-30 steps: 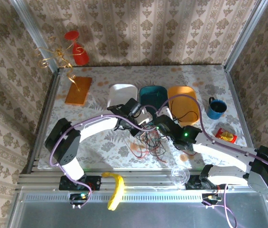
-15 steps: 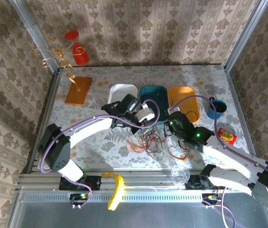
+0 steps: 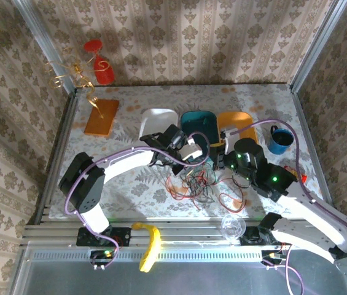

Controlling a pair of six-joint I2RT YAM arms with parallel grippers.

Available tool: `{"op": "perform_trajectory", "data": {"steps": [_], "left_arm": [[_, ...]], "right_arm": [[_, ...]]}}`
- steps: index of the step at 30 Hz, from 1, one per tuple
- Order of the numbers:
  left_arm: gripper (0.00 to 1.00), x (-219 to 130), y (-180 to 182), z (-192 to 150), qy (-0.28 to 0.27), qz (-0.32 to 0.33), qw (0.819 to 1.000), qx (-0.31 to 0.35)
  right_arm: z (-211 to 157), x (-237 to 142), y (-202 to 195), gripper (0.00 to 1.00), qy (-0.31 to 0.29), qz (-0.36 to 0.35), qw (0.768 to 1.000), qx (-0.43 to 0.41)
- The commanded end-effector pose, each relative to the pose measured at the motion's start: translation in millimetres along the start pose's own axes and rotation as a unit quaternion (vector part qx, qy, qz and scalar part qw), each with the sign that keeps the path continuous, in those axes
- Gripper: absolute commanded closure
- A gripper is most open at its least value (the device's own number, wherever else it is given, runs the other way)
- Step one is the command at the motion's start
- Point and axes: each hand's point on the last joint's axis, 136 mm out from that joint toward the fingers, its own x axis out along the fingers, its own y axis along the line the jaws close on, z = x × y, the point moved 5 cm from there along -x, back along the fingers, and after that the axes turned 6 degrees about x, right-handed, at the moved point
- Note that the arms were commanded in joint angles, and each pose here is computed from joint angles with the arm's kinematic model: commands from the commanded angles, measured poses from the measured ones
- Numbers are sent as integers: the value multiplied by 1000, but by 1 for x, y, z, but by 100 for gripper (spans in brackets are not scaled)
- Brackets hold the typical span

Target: Untangle the cables

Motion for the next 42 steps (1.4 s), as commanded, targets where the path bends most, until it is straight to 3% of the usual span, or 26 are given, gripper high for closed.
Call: {"op": "perform_trajectory", "data": {"steps": [1, 6, 11, 16, 18, 20, 22, 27, 32, 35, 42], "left_arm": [[100, 3, 1, -13, 28, 5, 1000, 6], [100, 4, 7, -31, 47, 23, 999, -11], [100, 5, 14, -37, 53, 48, 997, -17], [100, 4, 17, -30, 44, 56, 997, -11], [100, 3, 18, -27, 42, 57, 997, -9], [100, 3, 18, -26, 43, 56, 997, -7], [100, 3, 17, -27, 45, 54, 997, -6], [100, 4, 17, -30, 48, 52, 997, -9], [100, 5, 16, -28, 45, 51, 998, -12], [100, 5, 16, -28, 44, 52, 998, -10], [100, 3, 14, -28, 42, 52, 998, -9]], "right_arm": [[26, -21, -24, 100, -65, -108, 992, -25], [-9, -33, -74, 100, -31, -230, 972, 29], [-90, -18, -112, 98, 75, -235, 960, 135], [-129, -16, -129, 62, 122, -251, 945, 171], [-120, -19, -124, 50, 111, -238, 951, 162], [-109, -25, -122, 32, 104, -240, 954, 144], [-101, -27, -118, 27, 114, -234, 959, 112], [-99, -15, -109, 28, 182, -244, 950, 72], [-104, 14, -90, 50, 242, -217, 944, 63], [-116, 24, -98, 56, 276, -250, 924, 85], [-133, 46, -121, 51, 285, -252, 906, 185]]}}
